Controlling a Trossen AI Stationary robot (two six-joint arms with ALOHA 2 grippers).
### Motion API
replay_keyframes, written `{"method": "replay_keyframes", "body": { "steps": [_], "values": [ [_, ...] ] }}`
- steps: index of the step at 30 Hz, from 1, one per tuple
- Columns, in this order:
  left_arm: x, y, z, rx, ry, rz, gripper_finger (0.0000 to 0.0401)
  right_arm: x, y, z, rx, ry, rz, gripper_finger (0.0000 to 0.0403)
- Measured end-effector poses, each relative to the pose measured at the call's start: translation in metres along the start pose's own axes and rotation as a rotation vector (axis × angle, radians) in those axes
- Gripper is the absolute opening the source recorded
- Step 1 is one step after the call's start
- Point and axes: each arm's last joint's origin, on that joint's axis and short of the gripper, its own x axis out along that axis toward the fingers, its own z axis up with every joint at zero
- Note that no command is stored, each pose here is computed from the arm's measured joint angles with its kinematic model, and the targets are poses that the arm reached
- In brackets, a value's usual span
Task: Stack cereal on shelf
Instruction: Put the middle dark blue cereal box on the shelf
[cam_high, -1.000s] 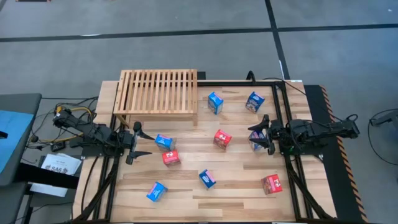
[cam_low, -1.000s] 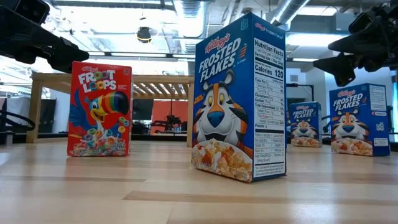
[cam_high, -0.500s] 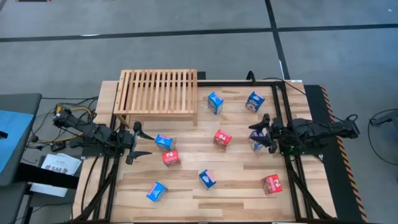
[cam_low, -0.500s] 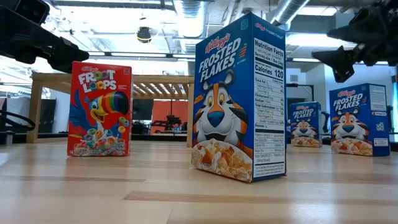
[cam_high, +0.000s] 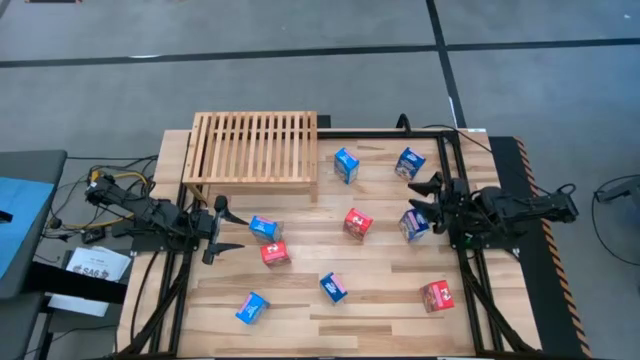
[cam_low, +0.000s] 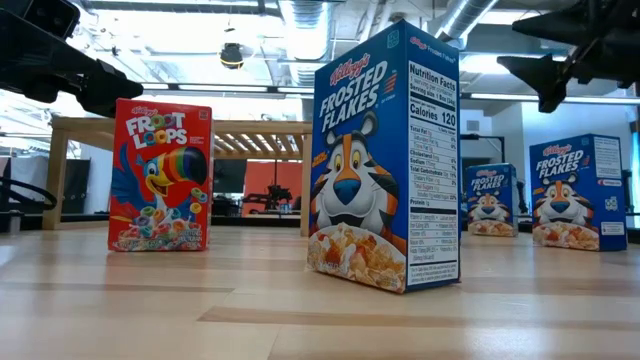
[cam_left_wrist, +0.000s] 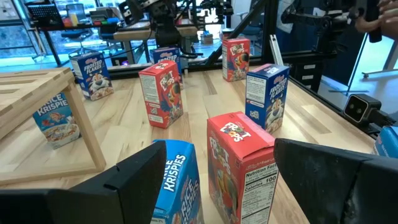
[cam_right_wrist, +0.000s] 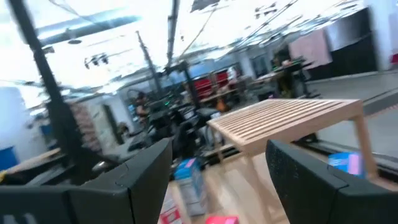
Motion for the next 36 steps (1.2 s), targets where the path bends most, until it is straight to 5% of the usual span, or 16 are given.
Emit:
{"method": "replay_keyframes", "body": {
  "steps": [11,20,36],
  "values": [
    [0.0,0.0,0.0,0.0,0.0,-0.001,0.0289,0.009,0.014,0.042,-0.029,0.074,-0.031,0.0286],
    [0.0,0.0,0.0,0.0,0.0,0.0,0.0289,0.034,0.027,0.064,0.027,0.396,-0.268,0.0286],
    [0.0,0.0,0.0,0.0,0.0,0.0,0.0289,0.06,0.044,0.074,0.452,0.763,-0.589,0.0286]
  ]
}}
